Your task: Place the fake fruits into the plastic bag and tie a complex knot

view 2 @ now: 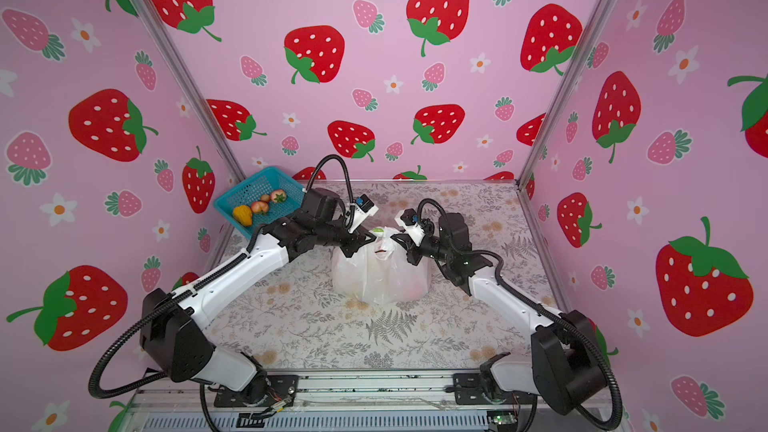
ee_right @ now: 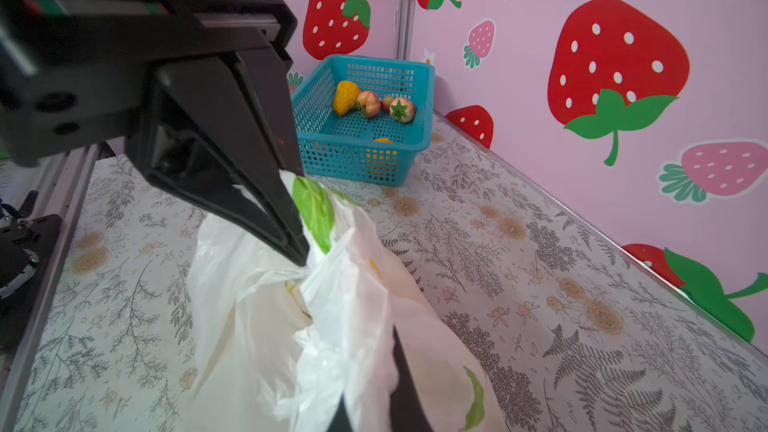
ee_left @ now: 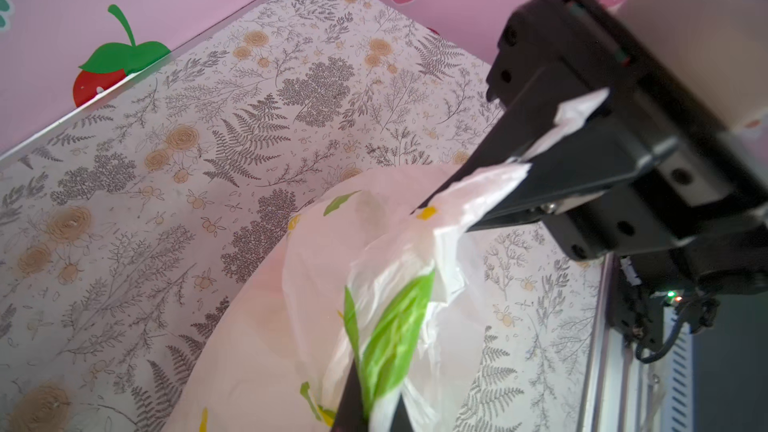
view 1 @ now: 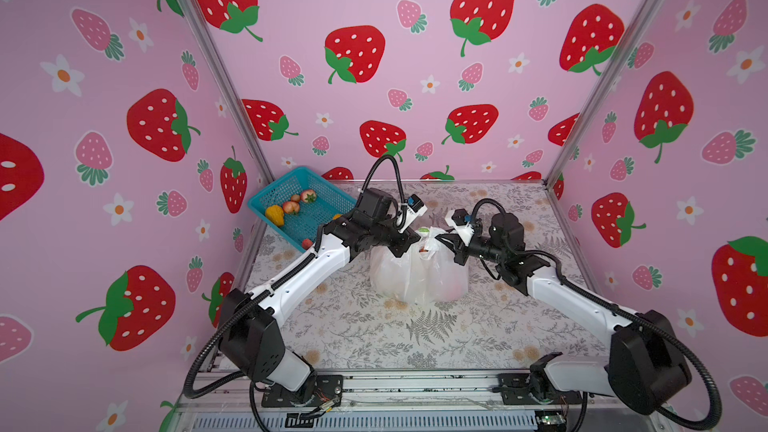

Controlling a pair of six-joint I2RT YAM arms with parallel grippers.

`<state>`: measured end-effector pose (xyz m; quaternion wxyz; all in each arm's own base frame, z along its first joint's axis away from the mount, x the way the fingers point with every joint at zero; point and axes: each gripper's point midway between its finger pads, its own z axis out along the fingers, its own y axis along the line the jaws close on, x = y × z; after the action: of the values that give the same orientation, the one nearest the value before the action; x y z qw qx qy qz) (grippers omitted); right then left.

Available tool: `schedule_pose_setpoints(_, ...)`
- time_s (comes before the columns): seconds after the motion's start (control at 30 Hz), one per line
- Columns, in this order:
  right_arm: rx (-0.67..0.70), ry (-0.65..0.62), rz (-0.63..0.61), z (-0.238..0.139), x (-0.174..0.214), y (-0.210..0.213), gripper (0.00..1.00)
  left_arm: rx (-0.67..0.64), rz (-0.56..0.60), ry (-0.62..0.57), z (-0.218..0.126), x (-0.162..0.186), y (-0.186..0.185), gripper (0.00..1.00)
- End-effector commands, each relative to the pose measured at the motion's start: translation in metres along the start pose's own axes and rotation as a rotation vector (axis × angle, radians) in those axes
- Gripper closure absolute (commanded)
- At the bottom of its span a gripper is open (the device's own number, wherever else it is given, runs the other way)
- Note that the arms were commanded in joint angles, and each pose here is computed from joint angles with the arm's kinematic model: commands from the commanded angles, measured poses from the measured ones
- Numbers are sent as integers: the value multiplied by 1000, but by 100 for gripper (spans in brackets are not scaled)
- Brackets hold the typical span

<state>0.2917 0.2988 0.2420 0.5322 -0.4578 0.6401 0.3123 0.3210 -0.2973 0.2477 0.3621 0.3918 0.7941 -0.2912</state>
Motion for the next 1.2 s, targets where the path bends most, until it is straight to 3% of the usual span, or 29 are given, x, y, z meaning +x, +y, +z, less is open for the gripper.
schedule_pose_setpoints(0.0,103,11,-29,2,1,-9,100,37,-121,-148,-18,-34,-11,100)
schedule_pose_setpoints(0.33,331,-126,170,18,-12,-25,100,86,-345,-240,-15,-34,-26,100)
schedule_pose_setpoints(0.6,404,-313,379,14,-24,-34,100,84,-444,-284,2,-23,-27,100)
schedule_pose_setpoints(0.73,346,-400,420,14,-38,-33,100,92,-444,-343,6,-26,-34,95)
schedule_pose_setpoints(0.83,248,-452,439,13,-49,-33,100,110,-419,-362,8,-29,-42,84)
schedule_pose_setpoints(1.17,-99,-501,367,2,-54,-8,100,206,-388,-329,19,-13,-56,59)
